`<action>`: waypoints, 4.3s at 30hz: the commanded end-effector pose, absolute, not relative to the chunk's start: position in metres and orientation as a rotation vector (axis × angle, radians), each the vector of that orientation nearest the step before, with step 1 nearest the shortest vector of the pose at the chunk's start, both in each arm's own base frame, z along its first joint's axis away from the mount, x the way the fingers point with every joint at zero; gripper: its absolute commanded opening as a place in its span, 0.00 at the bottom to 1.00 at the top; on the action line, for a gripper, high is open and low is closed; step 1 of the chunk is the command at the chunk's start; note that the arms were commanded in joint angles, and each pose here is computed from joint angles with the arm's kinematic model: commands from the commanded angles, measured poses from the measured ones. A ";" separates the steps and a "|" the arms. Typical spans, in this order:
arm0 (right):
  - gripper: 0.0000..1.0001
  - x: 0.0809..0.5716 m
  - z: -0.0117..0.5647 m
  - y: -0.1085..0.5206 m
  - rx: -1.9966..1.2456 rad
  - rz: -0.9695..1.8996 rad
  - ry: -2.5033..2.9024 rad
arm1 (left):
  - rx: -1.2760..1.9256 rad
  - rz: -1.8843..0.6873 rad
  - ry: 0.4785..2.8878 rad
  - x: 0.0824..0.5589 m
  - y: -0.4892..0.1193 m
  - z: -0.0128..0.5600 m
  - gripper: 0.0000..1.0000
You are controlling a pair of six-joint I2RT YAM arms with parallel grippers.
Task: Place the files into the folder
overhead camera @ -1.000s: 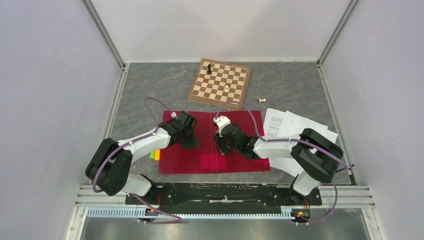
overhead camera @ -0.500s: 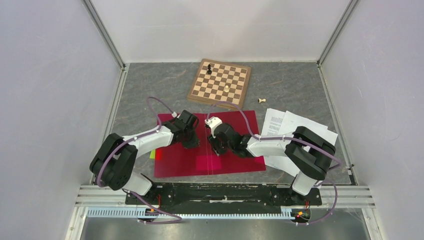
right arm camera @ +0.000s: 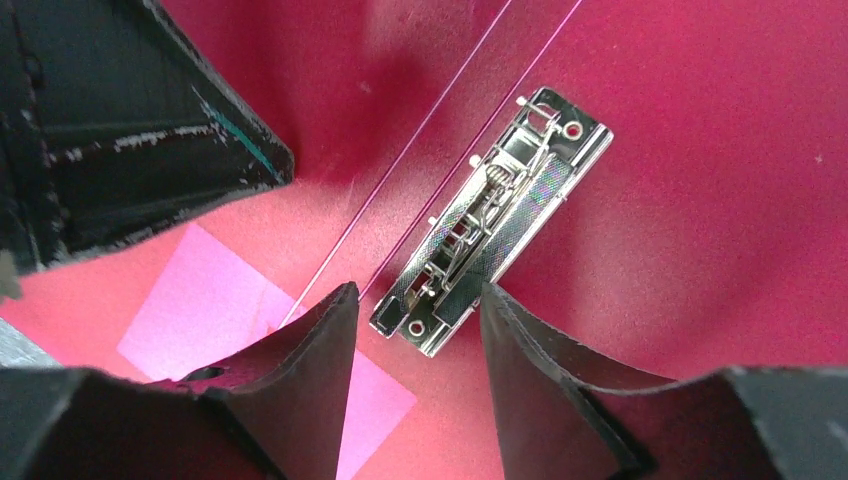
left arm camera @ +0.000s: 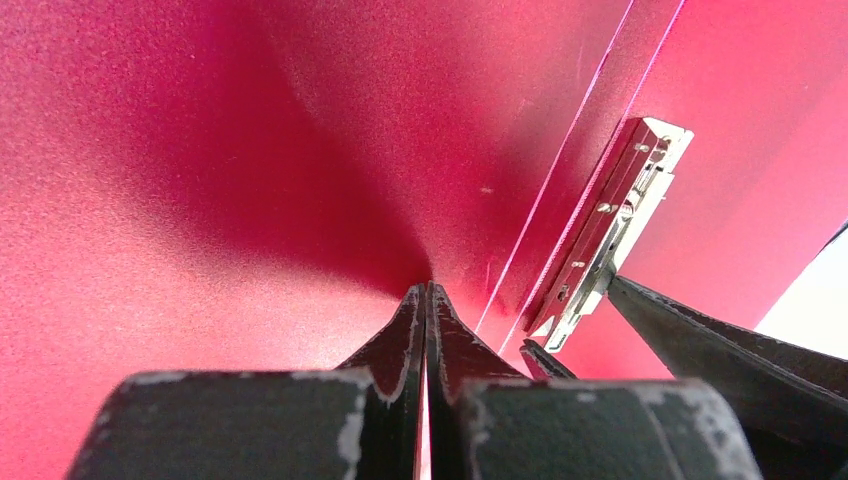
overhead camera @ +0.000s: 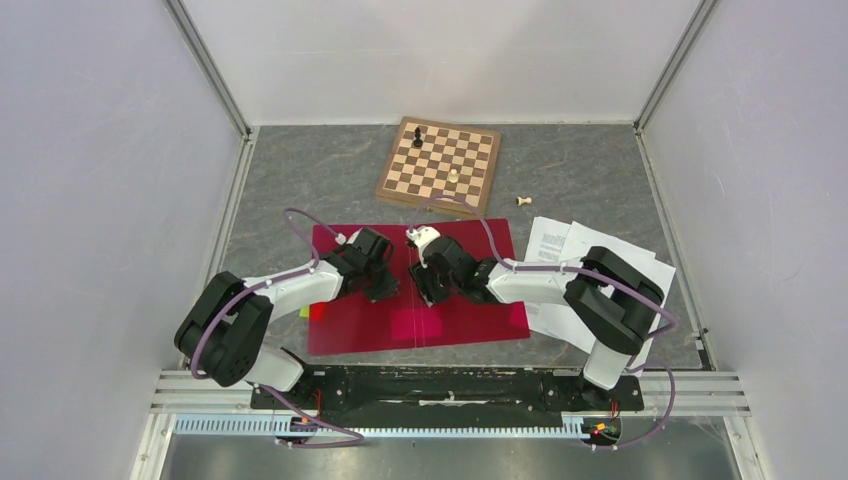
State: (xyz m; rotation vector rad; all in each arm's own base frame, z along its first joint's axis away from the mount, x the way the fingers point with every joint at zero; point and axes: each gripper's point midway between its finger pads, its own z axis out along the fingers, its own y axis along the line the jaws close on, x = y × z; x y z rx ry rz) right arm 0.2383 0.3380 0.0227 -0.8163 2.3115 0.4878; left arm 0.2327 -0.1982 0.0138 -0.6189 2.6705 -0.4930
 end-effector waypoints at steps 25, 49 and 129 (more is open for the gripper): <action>0.26 0.242 0.043 0.350 -0.492 0.366 2.430 | -0.819 -0.322 2.702 0.212 -0.173 -0.017 0.02; 0.13 0.231 0.020 0.347 -0.500 0.387 2.486 | -0.854 -0.248 2.712 0.205 -0.163 -0.025 0.02; 0.08 0.190 -0.057 0.205 -0.677 -0.369 2.591 | -0.967 0.113 2.767 0.180 -0.122 -0.060 0.02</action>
